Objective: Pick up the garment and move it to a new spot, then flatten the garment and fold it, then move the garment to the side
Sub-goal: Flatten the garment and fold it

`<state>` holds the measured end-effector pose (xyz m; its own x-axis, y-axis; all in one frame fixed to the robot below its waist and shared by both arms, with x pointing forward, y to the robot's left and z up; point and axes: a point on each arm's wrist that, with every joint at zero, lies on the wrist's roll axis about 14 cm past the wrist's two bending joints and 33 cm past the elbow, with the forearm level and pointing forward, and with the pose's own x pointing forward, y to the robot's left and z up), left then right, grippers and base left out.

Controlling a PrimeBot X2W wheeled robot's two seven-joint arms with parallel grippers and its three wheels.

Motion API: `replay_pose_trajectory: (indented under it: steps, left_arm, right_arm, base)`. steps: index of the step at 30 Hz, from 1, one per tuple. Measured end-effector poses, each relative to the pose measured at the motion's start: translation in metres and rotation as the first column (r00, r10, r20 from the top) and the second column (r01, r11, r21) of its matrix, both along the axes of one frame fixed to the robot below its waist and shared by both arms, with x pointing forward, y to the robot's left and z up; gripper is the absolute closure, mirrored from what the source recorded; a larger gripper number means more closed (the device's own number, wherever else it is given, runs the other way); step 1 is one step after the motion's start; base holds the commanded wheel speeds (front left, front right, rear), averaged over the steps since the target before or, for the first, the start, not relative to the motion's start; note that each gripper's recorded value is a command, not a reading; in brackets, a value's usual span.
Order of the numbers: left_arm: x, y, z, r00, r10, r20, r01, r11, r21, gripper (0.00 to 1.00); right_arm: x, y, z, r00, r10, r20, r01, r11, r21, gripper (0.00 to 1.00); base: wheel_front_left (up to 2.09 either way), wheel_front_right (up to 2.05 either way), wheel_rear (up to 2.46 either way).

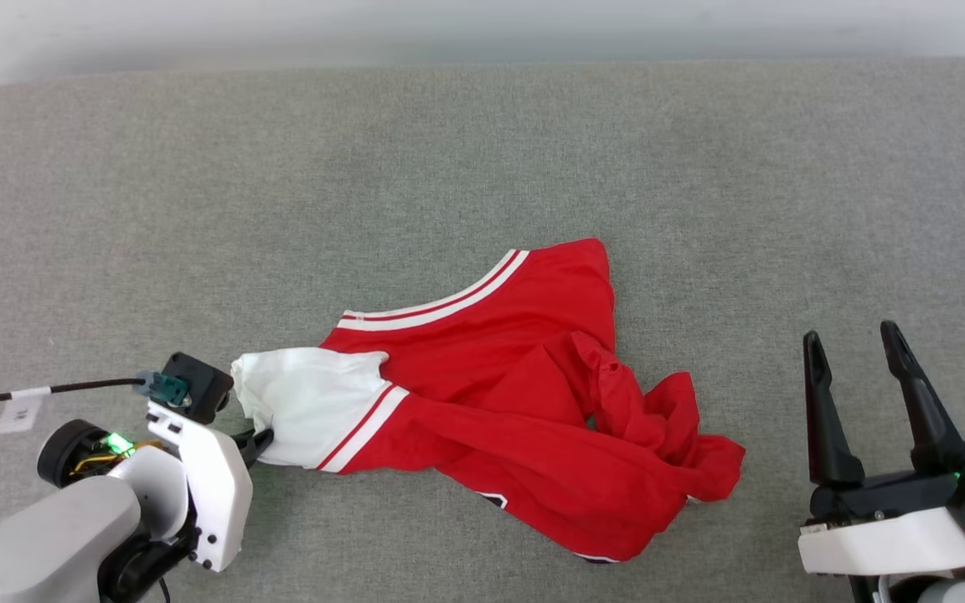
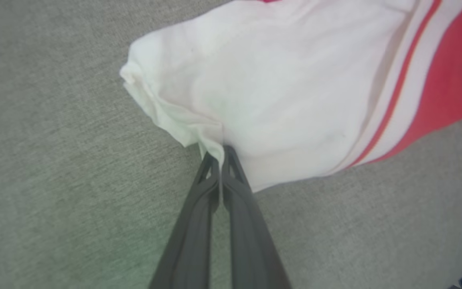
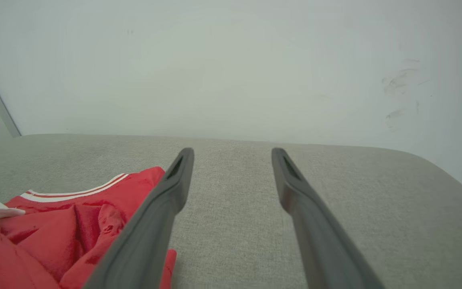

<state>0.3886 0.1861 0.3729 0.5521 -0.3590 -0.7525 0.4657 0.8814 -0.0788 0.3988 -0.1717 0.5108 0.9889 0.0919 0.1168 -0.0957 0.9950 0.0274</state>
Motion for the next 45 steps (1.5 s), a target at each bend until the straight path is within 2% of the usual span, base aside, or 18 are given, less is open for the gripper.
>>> replay_pose_trajectory:
  steps: [1,2,6,11,16,19,22,26,31,35,40,45]
  left_arm:
    - [0.002,0.001,0.002,1.0,0.01,0.014,-0.01,1.0,0.0,0.03]
    - [0.004,0.002,0.005,0.999,0.016,0.032,-0.016,1.0,-0.001,0.0]
    - [0.017,0.012,0.027,0.992,0.029,0.122,-0.032,0.999,0.017,0.0]
    - [0.064,0.009,0.095,0.944,0.007,0.329,-0.016,1.0,0.023,0.0]
    - [0.097,-0.016,0.145,0.9,-0.1,0.424,0.077,0.995,0.071,0.0]
    - [0.11,-0.045,0.16,0.891,-0.172,0.42,0.157,0.985,0.07,0.0]
    - [0.117,-0.064,0.158,0.899,-0.25,0.358,0.229,0.968,0.102,0.0]
    - [0.114,-0.087,0.132,0.919,-0.34,0.197,0.318,0.938,0.136,0.0]
    - [0.108,-0.092,0.093,0.92,-0.392,-0.006,0.385,0.901,0.199,0.0]
    - [0.1,-0.087,0.058,0.906,-0.396,-0.153,0.423,0.873,0.243,0.0]
    - [0.078,-0.081,0.015,0.862,-0.401,-0.31,0.482,0.836,0.261,0.0]
    - [0.076,-0.079,-0.002,0.845,-0.407,-0.348,0.506,0.819,0.27,0.0]
  right_arm:
    - [-0.002,0.0,0.0,1.0,-0.001,-0.001,0.001,1.0,0.0,0.0]
    - [-0.003,0.0,0.001,1.0,-0.001,0.001,0.001,1.0,-0.001,0.0]
    - [-0.008,0.001,0.004,1.0,0.002,0.008,-0.002,1.0,-0.002,0.0]
    - [-0.01,0.004,0.011,1.0,0.012,0.028,-0.012,1.0,0.001,0.0]
    - [-0.01,0.005,0.012,0.999,0.014,0.031,-0.014,1.0,0.001,0.0]
    - [-0.007,0.003,0.014,0.999,0.009,0.038,-0.009,1.0,0.0,0.0]
    - [-0.006,0.0,0.012,0.999,-0.002,0.032,0.002,1.0,-0.001,0.0]
    - [-0.003,-0.007,0.01,0.999,-0.021,0.026,0.022,1.0,-0.003,0.0]
    - [-0.002,-0.019,0.003,0.998,-0.057,0.007,0.057,0.998,-0.006,0.0]
    - [0.0,-0.026,-0.002,0.997,-0.079,-0.008,0.079,0.997,-0.008,0.0]
    - [0.002,-0.033,-0.007,0.995,-0.1,-0.024,0.1,0.995,-0.01,0.0]
    - [0.005,-0.039,-0.013,0.993,-0.115,-0.039,0.115,0.993,-0.016,0.0]
  base:
    - [0.0,0.0,0.0]
    - [0.0,0.0,0.0]
    - [0.0,0.0,0.0]
    - [0.0,0.0,0.0]
    - [0.0,0.0,0.0]
    - [0.0,0.0,0.0]
    - [0.0,0.0,0.0]
    - [0.0,0.0,0.0]
    - [0.0,0.0,0.0]
    - [0.0,0.0,0.0]
    - [0.0,0.0,0.0]
    - [0.0,0.0,0.0]
